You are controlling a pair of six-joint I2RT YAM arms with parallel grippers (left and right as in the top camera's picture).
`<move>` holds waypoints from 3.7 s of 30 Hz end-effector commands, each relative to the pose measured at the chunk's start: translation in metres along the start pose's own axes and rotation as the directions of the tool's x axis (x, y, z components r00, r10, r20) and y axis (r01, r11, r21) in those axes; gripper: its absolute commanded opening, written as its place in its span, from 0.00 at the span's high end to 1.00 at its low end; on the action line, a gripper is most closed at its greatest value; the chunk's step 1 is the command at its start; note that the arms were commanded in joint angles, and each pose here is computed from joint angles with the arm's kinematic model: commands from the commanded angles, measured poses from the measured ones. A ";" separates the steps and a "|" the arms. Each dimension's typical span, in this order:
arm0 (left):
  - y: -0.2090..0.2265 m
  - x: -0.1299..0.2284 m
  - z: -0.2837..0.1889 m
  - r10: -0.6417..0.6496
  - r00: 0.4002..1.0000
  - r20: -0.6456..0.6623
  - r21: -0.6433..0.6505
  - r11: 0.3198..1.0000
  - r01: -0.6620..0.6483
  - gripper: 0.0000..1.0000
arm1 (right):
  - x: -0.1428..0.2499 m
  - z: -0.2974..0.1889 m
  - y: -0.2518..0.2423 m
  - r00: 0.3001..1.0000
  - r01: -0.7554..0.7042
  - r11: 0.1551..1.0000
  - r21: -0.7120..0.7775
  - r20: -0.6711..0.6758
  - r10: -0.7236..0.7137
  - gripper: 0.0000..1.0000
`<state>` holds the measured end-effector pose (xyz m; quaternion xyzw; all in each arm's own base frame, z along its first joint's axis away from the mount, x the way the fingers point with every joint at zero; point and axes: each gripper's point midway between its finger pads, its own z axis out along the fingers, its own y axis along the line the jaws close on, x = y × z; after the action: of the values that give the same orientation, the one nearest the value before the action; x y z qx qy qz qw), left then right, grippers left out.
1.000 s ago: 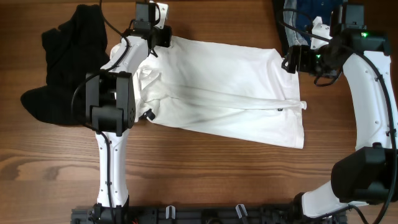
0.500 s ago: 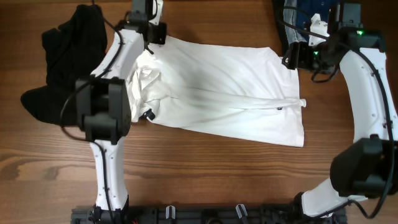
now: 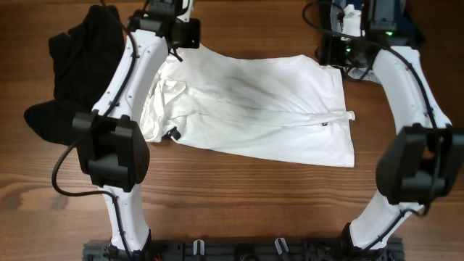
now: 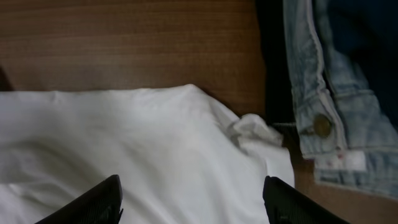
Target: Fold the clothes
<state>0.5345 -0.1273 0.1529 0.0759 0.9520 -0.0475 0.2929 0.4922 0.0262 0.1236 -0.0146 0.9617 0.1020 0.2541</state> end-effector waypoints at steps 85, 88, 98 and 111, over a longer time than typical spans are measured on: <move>0.049 0.204 -0.065 -0.267 0.747 -0.609 -0.262 0.956 0.129 0.96 | 0.149 -0.033 -0.003 0.849 -0.197 0.955 0.222 -0.448 0.279 0.95; 0.049 0.214 -0.060 -0.268 0.736 -0.622 -0.264 0.956 0.125 0.96 | 0.162 -0.031 -0.006 0.833 -0.192 0.951 0.242 -0.472 0.288 0.80; 0.050 0.217 -0.058 -0.266 0.734 -0.625 -0.264 0.957 0.122 0.00 | 0.174 -0.032 -0.019 0.812 -0.206 0.935 0.290 -0.482 0.329 0.57; 0.053 0.117 -0.102 -0.265 0.915 -0.305 -0.216 0.955 0.205 0.00 | 0.177 -0.028 -0.053 0.831 -0.224 0.952 0.208 -0.470 0.299 0.18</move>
<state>0.3638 -0.0485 0.0969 -0.0451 0.9981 0.0412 0.0005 0.3369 -0.0236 0.0522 0.1324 0.9903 0.0358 -0.0216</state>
